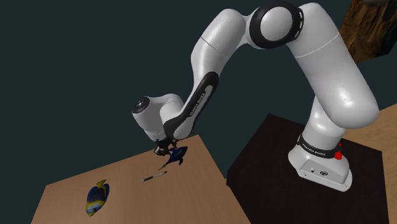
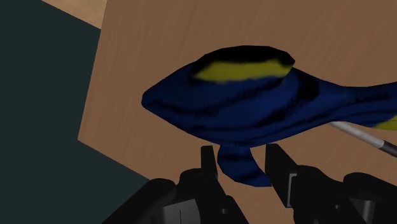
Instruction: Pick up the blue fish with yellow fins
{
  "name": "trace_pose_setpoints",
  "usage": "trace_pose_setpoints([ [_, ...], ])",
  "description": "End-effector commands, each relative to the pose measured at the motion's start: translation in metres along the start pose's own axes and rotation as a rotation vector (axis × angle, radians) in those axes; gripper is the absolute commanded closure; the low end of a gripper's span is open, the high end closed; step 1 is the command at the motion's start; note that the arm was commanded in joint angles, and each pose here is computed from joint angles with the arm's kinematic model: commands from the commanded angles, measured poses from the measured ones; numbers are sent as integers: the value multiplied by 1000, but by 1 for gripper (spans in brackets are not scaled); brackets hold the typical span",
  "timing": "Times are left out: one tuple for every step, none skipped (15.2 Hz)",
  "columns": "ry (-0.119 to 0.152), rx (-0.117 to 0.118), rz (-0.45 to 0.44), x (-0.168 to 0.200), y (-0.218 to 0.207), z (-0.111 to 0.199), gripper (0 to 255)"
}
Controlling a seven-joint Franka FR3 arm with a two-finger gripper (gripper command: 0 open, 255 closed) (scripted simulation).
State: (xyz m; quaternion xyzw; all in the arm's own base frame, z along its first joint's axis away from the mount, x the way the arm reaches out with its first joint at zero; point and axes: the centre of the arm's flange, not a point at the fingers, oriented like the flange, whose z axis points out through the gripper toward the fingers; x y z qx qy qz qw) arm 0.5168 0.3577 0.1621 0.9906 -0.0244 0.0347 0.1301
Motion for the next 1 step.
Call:
trace_pose_setpoints([
  [0,0,0,0,0,-3,255],
])
